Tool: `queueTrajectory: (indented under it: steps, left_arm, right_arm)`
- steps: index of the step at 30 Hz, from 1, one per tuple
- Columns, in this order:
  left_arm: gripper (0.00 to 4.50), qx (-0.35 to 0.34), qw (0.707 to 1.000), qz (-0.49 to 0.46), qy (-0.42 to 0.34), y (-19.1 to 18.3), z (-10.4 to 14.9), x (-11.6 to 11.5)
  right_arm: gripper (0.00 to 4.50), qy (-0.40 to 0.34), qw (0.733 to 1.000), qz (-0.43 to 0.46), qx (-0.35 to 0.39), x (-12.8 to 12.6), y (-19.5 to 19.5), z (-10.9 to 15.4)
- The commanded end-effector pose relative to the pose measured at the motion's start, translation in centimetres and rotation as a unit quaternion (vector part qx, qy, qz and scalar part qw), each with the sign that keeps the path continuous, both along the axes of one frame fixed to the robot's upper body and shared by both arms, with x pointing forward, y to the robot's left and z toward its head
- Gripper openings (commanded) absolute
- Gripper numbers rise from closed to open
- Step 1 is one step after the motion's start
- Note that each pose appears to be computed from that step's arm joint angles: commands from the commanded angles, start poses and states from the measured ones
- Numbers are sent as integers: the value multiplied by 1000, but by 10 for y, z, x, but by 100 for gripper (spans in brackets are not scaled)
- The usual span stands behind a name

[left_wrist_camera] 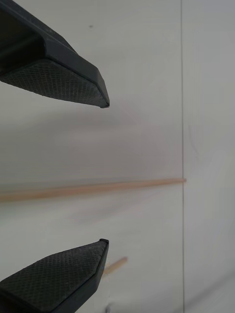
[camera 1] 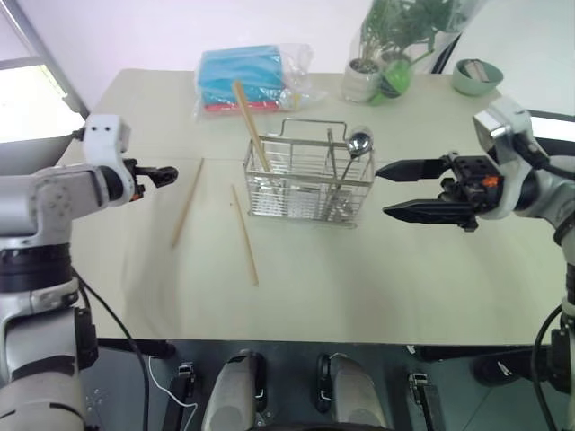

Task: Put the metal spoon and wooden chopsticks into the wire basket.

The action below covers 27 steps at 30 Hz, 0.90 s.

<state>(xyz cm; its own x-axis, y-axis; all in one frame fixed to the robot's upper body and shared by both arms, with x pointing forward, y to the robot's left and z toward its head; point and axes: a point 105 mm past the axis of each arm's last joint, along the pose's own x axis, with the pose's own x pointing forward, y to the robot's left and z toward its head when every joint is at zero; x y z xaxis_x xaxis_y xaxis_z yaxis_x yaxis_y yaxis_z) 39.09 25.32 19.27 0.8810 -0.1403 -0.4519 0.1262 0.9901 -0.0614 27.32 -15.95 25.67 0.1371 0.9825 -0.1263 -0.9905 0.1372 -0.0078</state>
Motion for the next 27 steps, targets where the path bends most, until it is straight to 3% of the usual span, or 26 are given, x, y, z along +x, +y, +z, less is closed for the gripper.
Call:
queueTrajectory:
  steps: [1,9,20,23,27]
  left_arm:
    - [450,31,1000,-1,-5,3,-3,19]
    - [450,51,998,-37,18,-14,-27,48]
    - [450,69,995,-52,49,-12,-53,55]
    - [364,68,995,-60,52,-12,-56,54]
    - [156,65,995,-55,55,-8,-58,53]
  right_arm:
    - [387,-30,999,13,-16,-7,1,6]
    - [387,-51,999,-7,4,-2,-3,27]
    - [387,-60,998,-15,9,-2,-4,31]
    - [395,-68,997,-22,12,1,-5,32]
    - [395,-77,996,-34,19,7,-7,35]
